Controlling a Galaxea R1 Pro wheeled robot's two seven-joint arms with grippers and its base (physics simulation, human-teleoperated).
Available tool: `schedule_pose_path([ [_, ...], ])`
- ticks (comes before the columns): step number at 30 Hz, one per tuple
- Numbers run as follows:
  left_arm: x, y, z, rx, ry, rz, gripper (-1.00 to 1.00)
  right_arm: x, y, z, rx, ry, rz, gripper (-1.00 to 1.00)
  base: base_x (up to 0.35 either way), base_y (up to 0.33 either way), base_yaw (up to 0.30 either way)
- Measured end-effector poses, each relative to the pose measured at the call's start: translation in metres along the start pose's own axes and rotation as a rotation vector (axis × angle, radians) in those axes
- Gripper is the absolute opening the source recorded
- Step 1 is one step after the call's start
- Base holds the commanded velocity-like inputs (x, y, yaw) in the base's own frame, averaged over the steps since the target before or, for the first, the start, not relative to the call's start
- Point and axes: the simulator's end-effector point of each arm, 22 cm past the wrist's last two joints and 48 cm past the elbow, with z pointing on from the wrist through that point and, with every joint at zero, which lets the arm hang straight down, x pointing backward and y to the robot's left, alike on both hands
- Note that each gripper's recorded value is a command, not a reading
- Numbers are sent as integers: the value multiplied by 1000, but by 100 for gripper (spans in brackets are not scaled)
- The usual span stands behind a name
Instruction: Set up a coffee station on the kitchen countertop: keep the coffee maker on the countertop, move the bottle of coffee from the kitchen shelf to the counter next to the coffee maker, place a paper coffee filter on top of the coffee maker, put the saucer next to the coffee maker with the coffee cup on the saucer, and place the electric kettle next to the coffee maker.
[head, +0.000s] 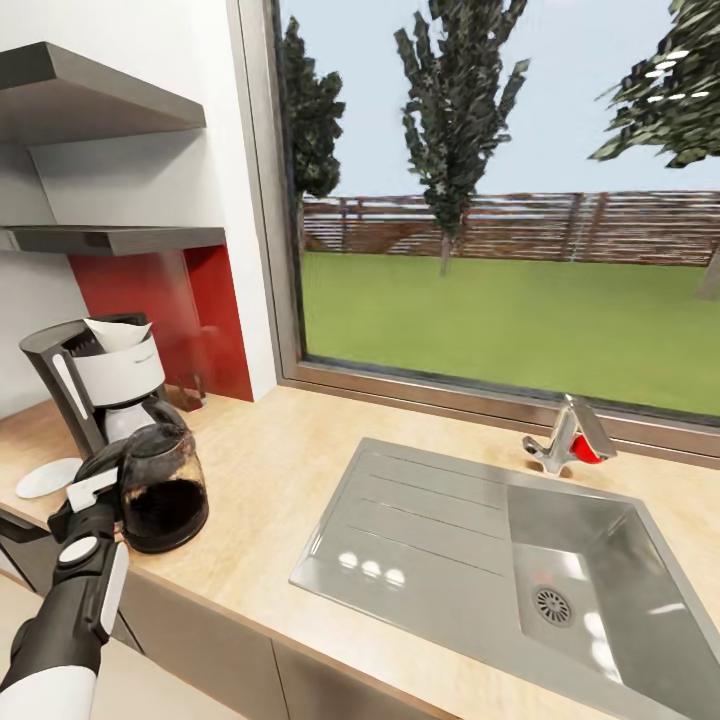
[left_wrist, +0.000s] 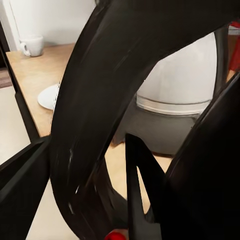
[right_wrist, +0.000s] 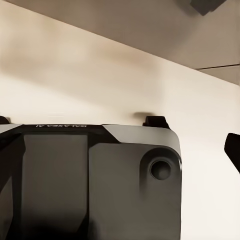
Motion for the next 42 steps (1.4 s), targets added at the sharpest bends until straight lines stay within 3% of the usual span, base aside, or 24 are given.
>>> schedule_pose_path([
  [1, -1, -1, 0, 3, -3, -1, -100, 0, 0, 0, 0, 0, 0, 100, 0, 0, 0],
  [2, -3, -1, 0, 7, -5, -2, 100, 0, 0, 0, 0, 0, 0, 100, 0, 0, 0],
  [42, 0, -3, 0, 13, 0, -1, 100, 0, -4, 0, 5, 0, 0, 100, -14, -2, 0],
])
